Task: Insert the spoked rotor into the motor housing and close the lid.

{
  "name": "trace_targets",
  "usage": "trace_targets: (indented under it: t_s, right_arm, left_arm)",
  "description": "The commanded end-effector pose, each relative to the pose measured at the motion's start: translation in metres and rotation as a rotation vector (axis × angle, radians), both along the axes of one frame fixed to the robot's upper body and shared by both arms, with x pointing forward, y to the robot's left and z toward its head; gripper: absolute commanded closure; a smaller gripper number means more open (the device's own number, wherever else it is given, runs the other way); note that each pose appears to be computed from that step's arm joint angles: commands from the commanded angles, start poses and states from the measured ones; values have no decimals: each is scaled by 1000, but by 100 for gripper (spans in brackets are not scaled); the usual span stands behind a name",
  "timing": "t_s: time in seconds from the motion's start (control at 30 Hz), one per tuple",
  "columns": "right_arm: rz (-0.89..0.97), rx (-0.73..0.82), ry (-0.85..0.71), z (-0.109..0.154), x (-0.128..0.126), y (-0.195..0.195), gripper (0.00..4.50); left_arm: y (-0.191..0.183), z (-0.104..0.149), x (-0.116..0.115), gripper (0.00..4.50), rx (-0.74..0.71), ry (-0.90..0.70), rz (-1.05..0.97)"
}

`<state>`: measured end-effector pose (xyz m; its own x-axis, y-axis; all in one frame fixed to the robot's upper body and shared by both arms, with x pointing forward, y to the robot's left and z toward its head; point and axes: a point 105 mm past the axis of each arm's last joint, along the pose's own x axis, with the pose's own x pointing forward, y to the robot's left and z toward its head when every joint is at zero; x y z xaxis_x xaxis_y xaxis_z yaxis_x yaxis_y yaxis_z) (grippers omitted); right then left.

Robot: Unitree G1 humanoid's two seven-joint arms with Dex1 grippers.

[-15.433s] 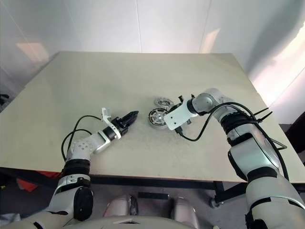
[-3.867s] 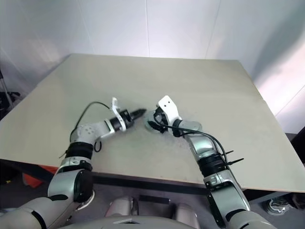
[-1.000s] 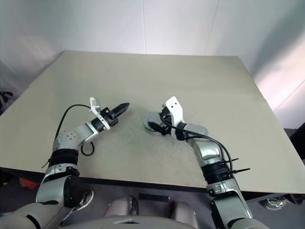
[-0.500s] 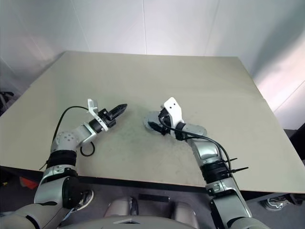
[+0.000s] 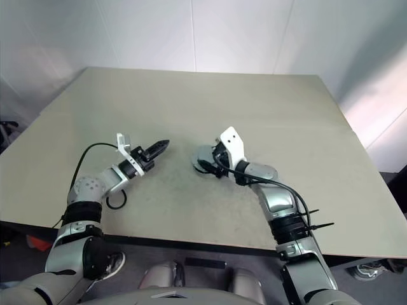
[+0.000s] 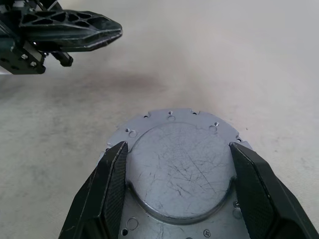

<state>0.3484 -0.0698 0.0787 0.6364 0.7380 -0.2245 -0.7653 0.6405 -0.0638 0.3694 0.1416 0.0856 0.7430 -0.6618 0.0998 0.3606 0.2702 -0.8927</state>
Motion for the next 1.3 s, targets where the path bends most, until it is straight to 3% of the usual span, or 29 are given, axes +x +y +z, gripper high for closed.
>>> trace_targets:
  t_s: [0.03, 0.77, 1.0, 1.3]
  right_arm:
    - [3, -13, -57, 9, 2, -1, 139]
    - [-40, -106, 16, -15, 3, -13, 139]
    - [-71, -206, 110, -37, 1, -26, 139]
    - [-96, -221, 180, -47, -3, -34, 139]
  left_arm:
    - [2, 13, 4, 450, 6, -52, 5]
    - [1, 11, 1, 450, 16, -47, -7]
    - [-2, 10, 1, 450, 17, -42, -19]
    - [-4, 8, -3, 450, 17, -33, -25]
